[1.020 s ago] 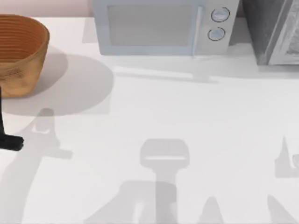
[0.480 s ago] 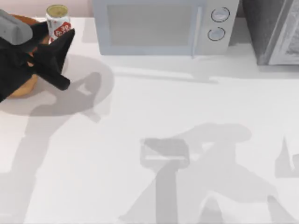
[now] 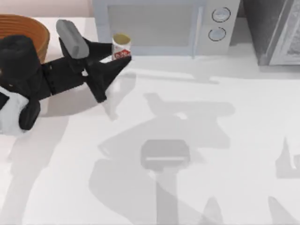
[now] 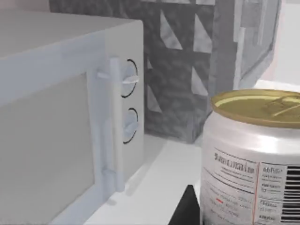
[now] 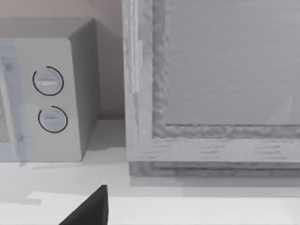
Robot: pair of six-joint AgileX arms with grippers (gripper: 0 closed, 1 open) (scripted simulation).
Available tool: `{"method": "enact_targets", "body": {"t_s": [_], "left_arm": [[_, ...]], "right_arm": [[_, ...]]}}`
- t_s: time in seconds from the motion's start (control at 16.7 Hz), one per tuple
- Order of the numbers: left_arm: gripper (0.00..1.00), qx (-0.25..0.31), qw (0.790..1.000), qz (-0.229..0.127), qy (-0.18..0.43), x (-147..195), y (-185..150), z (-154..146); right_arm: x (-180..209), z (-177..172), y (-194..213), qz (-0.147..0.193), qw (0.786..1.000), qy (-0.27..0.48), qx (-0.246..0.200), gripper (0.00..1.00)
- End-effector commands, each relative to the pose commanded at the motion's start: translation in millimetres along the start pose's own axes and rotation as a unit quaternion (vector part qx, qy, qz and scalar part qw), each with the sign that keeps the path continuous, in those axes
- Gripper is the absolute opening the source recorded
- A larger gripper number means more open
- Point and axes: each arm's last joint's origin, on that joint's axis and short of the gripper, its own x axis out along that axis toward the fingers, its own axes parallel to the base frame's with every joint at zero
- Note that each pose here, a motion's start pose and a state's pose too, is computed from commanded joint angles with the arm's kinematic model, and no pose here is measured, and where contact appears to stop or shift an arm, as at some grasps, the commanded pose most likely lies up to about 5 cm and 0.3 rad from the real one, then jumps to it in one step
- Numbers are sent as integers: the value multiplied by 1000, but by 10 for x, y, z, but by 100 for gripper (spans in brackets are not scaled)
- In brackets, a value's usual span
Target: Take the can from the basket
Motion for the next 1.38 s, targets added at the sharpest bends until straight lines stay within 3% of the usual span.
{"method": "enact_targets", "body": {"t_s": [0.36,0.66,0.84,1.2,1.38], "left_arm": [[0,0,990,-140,-3,303,143,-709],[0,0,977,-215,-5,394,160,-1071],[0,0,971,-237,-6,414,163,-1168],[0,0,971,-239,-6,416,164,-1178],[23,0,971,-239,-6,416,164,-1178]], "right_arm": [[0,0,0,0,1000,0,0,100],[0,0,0,0,1000,0,0,100],[0,0,0,0,1000,0,0,100],[0,0,0,0,1000,0,0,100],[0,0,0,0,1000,0,0,100]]}}
